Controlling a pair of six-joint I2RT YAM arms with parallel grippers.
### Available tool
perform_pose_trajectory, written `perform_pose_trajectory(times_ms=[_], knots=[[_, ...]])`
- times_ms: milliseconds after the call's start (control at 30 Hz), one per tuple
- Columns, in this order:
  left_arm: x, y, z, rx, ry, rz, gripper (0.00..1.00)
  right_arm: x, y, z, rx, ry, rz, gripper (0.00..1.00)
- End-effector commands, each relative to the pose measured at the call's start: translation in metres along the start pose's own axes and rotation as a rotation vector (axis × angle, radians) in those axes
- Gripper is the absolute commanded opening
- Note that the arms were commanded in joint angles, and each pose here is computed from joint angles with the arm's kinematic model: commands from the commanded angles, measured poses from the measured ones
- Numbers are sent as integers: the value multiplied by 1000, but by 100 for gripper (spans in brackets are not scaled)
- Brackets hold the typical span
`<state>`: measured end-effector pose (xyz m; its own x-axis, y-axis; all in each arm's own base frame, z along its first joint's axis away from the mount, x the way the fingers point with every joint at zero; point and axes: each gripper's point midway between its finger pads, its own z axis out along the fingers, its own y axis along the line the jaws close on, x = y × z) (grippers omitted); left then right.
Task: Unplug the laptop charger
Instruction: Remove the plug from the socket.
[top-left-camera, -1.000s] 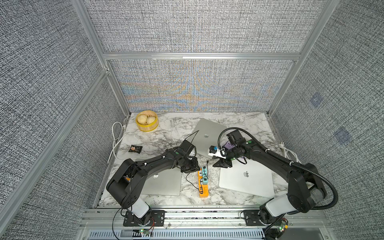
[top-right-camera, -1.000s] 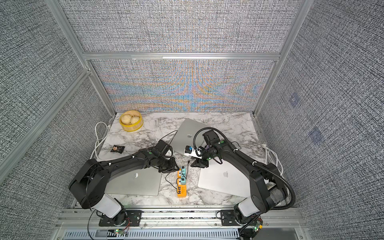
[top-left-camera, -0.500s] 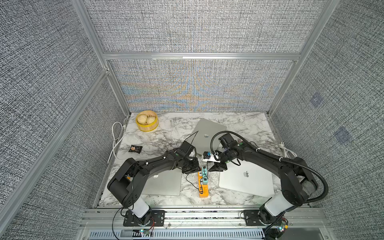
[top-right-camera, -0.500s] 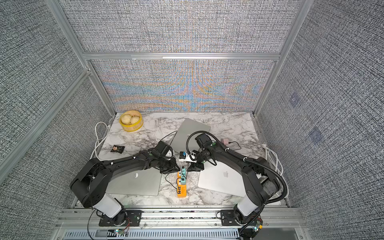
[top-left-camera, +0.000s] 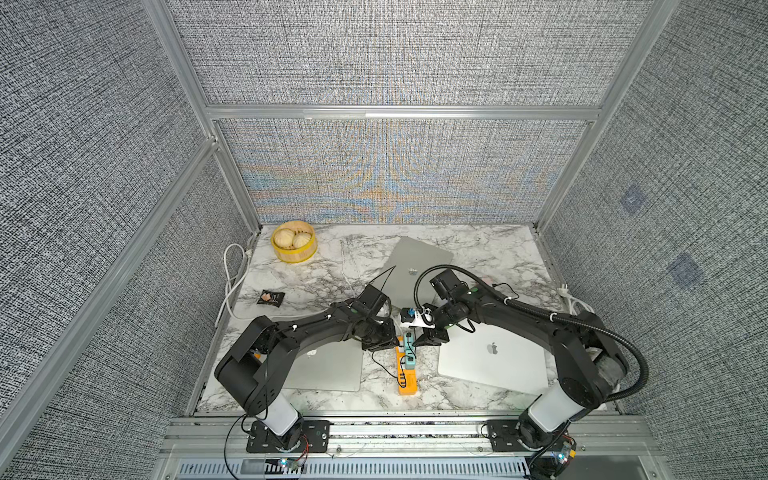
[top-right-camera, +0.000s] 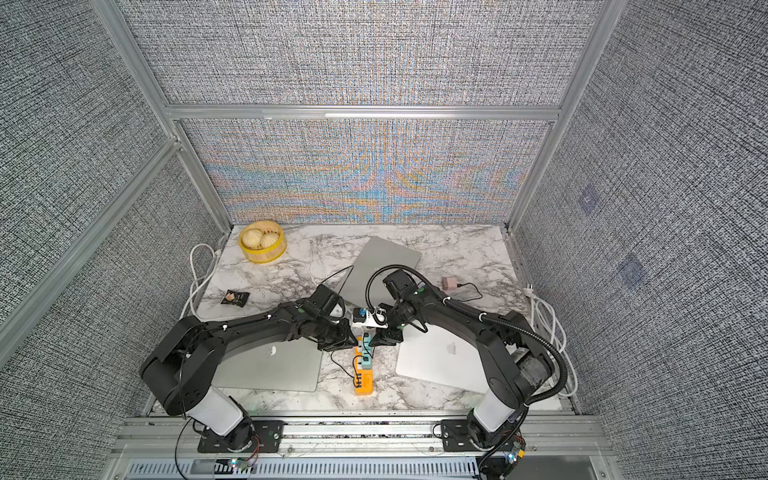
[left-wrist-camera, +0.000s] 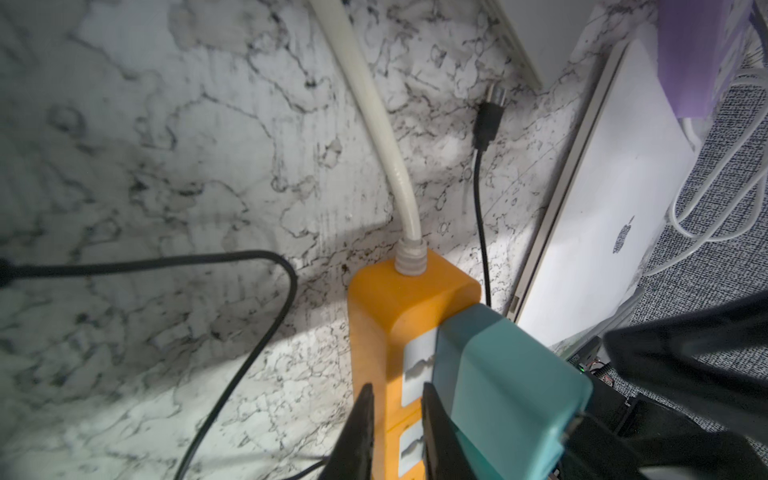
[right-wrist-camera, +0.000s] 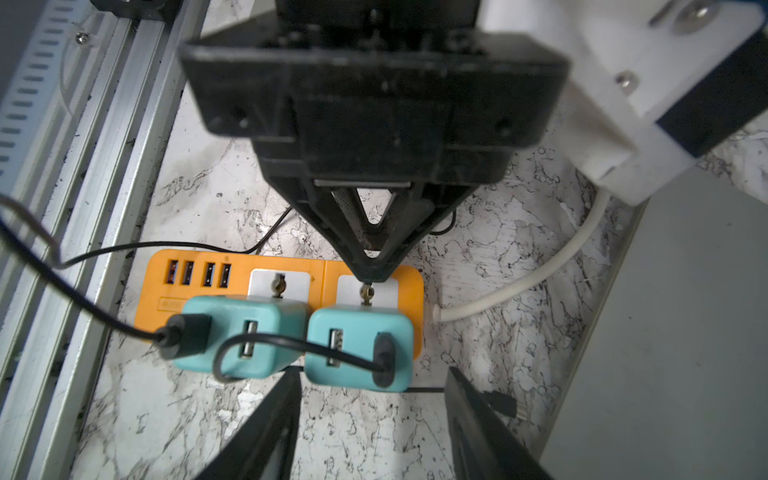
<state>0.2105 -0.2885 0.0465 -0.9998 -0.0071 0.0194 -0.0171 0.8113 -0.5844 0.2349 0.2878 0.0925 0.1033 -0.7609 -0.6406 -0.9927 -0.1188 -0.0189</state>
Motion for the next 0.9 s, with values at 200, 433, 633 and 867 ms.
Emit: perform_pose_trajectory(times_ms=[200,433,633,867], knots=[[-2,0,12,33,6,-8,23,-3,1,5,-9,3,2,58],[0,12,12,-20,1,-17,22,-3,-1,10,-2,20,-3,58],[1,18,12,-49,2,-14,20,-2,-3,12,3,29,-5,57],[2,22,14,-57,7,-18,19,-2,-3,14,11,37,-13,56]])
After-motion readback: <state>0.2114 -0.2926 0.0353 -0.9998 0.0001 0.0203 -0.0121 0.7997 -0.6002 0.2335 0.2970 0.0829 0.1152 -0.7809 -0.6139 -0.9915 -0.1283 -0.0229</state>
